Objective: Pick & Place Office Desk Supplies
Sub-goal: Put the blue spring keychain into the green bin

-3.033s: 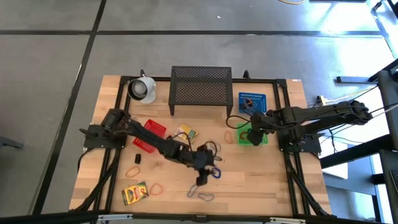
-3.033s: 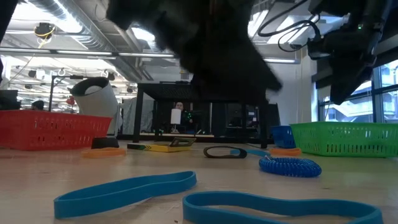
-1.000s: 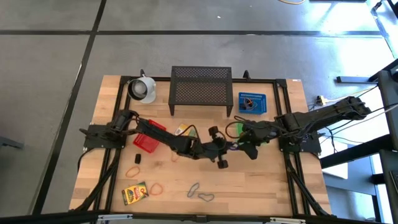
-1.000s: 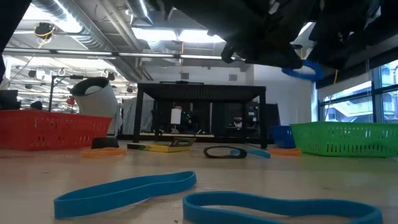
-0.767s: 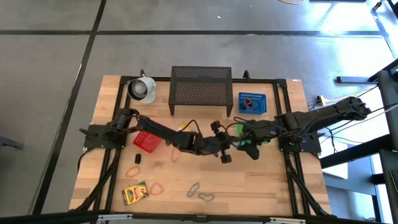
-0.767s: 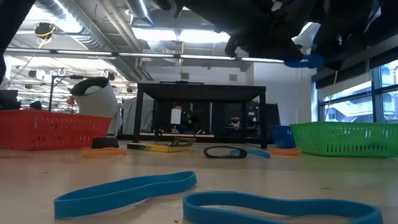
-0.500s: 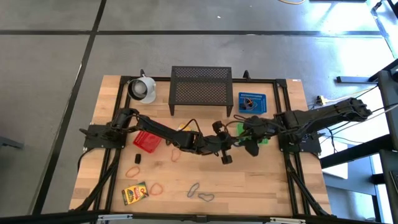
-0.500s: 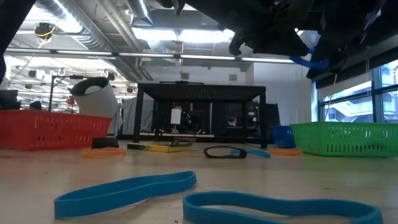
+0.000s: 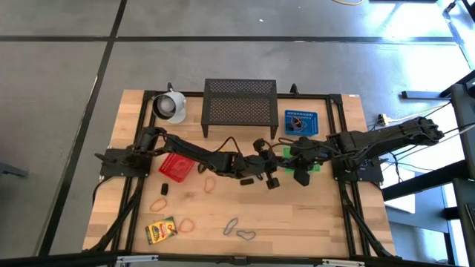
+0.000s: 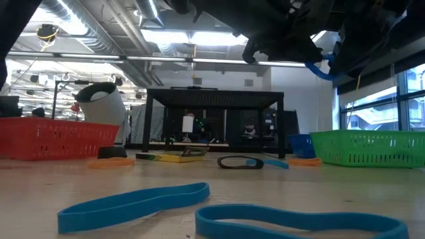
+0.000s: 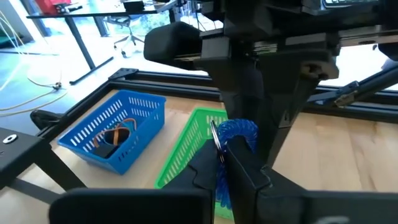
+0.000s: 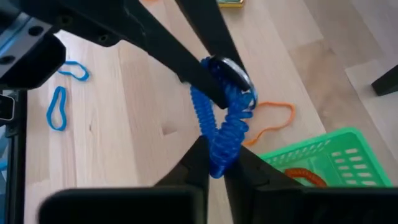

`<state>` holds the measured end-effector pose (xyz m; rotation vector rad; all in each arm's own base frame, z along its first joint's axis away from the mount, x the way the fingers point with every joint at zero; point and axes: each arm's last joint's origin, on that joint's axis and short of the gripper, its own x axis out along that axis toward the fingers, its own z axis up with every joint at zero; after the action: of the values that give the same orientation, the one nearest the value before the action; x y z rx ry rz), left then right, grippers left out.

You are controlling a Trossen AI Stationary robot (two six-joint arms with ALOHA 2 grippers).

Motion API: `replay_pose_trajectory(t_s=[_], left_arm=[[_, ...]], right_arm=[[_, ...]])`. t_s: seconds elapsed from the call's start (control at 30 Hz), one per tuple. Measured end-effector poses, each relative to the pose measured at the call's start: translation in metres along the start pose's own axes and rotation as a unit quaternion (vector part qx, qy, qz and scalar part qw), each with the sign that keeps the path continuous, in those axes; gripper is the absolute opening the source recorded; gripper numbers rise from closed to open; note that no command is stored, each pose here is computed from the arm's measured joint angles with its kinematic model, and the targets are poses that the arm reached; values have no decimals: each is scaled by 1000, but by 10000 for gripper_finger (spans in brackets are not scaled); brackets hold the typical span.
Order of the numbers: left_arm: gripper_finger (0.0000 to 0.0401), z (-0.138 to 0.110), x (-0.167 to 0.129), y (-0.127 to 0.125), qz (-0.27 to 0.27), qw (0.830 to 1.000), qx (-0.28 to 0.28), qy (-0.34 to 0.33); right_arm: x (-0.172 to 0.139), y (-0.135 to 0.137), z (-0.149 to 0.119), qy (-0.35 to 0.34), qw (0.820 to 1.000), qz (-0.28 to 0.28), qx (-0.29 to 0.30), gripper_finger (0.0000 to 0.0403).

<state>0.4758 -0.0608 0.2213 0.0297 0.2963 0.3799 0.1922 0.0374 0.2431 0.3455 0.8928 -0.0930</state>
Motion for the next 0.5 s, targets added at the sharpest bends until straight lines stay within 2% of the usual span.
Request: replay_pose_trajectory(t_s=[0.07,0.13,0.3,0.5], left_arm=[[23,0,0,1,0,1000,-1,0],[29,0,1,1,0,1000,-10,0],[49,0,3,4,-10,998,-61,3],[103,-2,6,9,-43,995,-86,21]], right_arm=[[0,0,-1,3,1000,-2,-4,17],[0,-2,-1,8,1000,-8,-3,27],[-1,-14,-6,35,997,-62,20,18],[-3,-28,-13,83,990,-105,39,12]])
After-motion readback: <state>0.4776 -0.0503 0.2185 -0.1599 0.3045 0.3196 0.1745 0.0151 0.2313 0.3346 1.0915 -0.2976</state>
